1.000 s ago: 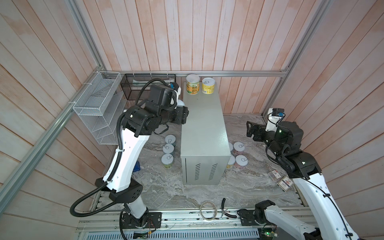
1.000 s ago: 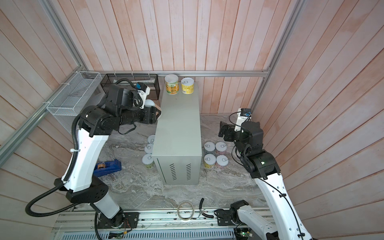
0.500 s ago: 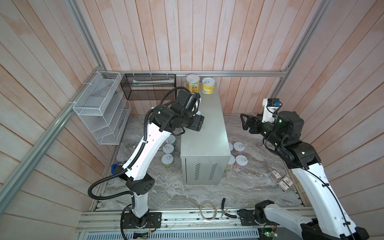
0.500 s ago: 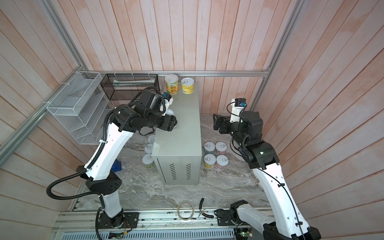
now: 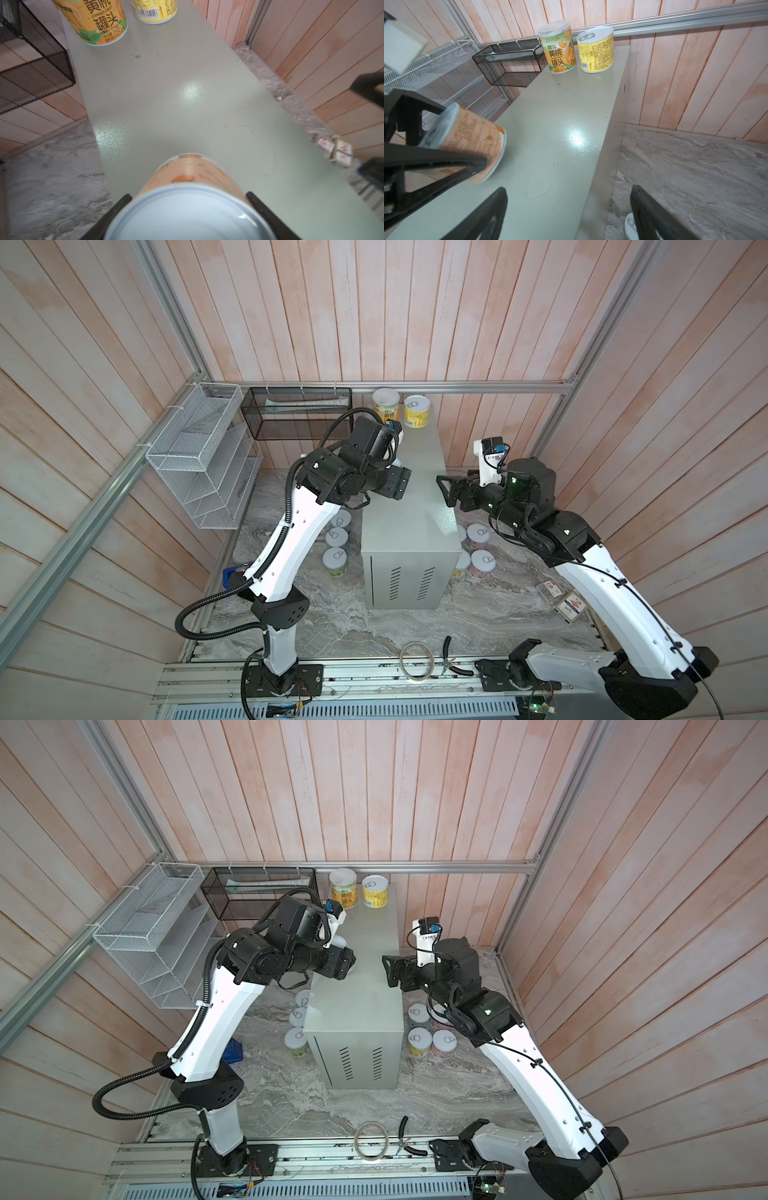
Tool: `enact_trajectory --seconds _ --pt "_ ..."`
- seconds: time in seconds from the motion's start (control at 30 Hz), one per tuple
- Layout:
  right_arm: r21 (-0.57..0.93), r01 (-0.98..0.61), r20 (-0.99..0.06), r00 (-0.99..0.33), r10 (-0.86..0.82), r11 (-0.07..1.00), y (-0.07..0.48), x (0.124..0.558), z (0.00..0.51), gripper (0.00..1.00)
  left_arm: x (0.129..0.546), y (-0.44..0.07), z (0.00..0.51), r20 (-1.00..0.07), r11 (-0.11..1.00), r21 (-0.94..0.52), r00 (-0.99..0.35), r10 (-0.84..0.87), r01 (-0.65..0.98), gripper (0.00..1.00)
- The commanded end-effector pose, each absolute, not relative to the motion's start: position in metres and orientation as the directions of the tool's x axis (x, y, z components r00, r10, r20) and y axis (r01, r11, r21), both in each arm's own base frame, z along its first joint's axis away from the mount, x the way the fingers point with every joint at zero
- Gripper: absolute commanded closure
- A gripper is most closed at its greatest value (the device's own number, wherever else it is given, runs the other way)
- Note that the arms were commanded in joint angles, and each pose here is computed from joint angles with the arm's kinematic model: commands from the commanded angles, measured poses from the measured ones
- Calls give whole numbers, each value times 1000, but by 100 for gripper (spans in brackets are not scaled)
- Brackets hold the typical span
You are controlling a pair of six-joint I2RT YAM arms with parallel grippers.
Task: Place and organize the canned foods onto the counter
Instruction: 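Lift the orange-labelled can toward the cabinet top with left gripper while right gripper rises, then close the right gripper on the orange-labelled can held by the left gripper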
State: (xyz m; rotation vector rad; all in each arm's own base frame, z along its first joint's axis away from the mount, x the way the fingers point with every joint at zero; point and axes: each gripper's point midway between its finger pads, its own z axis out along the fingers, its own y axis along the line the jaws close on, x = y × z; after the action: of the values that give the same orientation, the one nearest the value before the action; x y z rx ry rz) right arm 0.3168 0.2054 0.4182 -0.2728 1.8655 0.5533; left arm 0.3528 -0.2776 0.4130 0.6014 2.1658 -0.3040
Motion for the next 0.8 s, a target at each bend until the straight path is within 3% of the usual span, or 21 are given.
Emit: enact_trajectory --seconds 0.0,0.2,0.3,0.57,0.77 --pt "242 -444 -945 -310 105 863 206 315 439 8 356 -285 442 -853 841 -11 -444 274 541 11" --pt "250 -454 -944 -311 111 855 208 309 442 8 359 -289 442 -857 838 -16 -440 270 545 11" --pt "244 -473 -946 -307 101 847 215 304 446 9 360 -279 458 -881 858 1 -405 243 514 0" --pt "230 -540 -947 -317 57 810 248 285 443 10 356 -244 510 -948 911 59 -264 180 408 0" --pt "209 -573 -950 -312 25 793 279 275 436 13 346 -228 519 -964 917 38 -228 139 397 0"
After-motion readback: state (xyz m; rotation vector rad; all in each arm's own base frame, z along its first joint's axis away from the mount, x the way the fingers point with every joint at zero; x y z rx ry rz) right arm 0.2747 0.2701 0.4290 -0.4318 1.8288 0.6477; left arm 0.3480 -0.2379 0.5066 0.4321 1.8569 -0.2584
